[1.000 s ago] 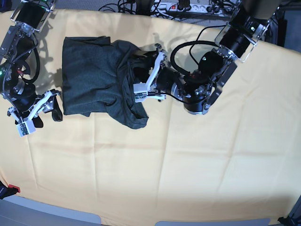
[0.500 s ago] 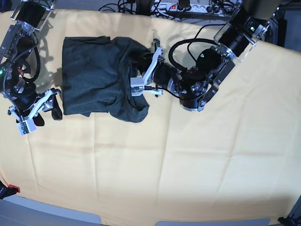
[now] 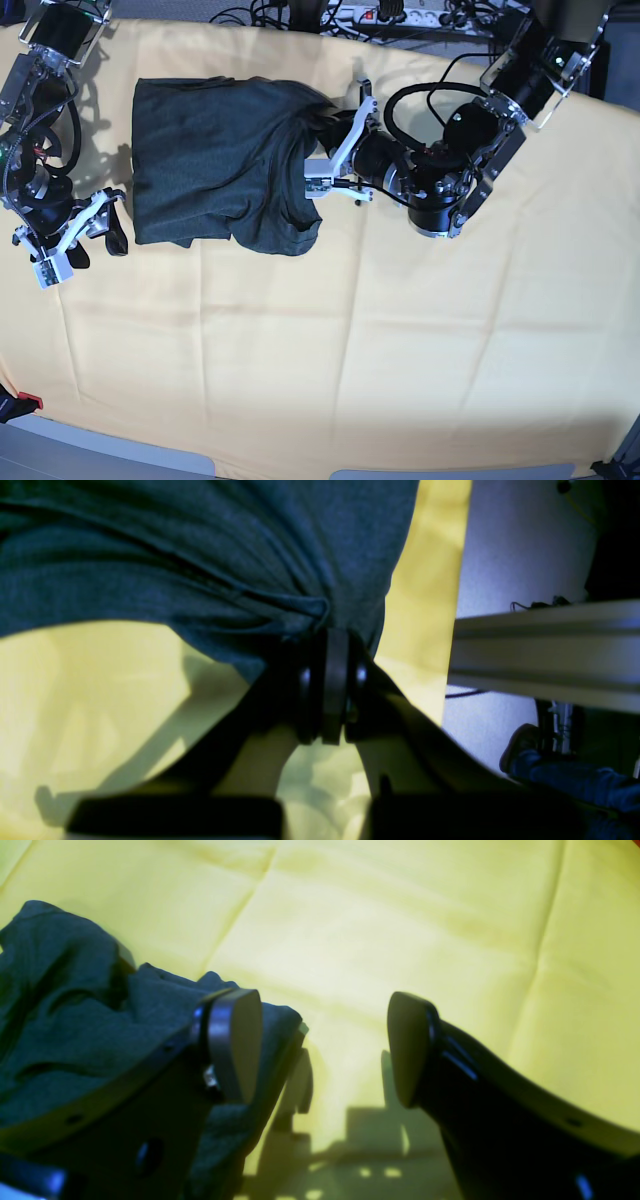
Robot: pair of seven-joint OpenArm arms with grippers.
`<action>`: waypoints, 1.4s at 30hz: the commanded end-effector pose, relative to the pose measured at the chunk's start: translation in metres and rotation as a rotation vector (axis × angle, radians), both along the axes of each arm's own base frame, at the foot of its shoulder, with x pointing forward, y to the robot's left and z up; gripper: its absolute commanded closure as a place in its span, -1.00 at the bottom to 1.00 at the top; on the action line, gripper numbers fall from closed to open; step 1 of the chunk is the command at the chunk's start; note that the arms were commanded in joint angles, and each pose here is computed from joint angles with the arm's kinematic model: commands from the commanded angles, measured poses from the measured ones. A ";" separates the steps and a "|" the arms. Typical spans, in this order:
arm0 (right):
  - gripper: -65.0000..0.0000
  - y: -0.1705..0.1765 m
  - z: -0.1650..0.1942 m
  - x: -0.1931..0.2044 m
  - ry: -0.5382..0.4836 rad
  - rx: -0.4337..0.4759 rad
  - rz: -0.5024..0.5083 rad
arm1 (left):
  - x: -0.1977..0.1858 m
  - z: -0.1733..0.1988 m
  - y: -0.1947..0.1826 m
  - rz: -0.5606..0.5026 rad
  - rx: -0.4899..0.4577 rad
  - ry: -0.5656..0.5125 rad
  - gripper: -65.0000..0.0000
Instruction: Fold the T-shirt properly
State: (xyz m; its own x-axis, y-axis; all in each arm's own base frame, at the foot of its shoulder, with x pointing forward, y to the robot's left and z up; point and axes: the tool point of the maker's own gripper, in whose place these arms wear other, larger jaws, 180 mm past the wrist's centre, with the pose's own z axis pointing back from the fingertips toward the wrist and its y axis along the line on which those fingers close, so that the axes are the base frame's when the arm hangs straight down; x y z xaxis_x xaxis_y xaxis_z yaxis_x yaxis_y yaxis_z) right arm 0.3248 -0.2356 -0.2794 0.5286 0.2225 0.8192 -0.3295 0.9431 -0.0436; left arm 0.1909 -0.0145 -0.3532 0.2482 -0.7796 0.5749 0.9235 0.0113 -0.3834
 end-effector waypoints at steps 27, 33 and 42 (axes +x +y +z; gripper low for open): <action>-0.23 -0.001 0.016 0.007 -0.055 -0.001 0.009 | 0.123 0.089 0.017 0.410 -0.240 -0.237 -0.19; -0.23 -0.001 0.016 0.007 -0.055 -0.001 0.009 | 0.175 0.072 0.050 0.722 -0.145 -0.342 -0.19; -0.23 -0.001 0.016 0.007 -0.056 -0.001 0.008 | 0.178 0.058 0.037 0.720 -0.202 -0.317 -0.19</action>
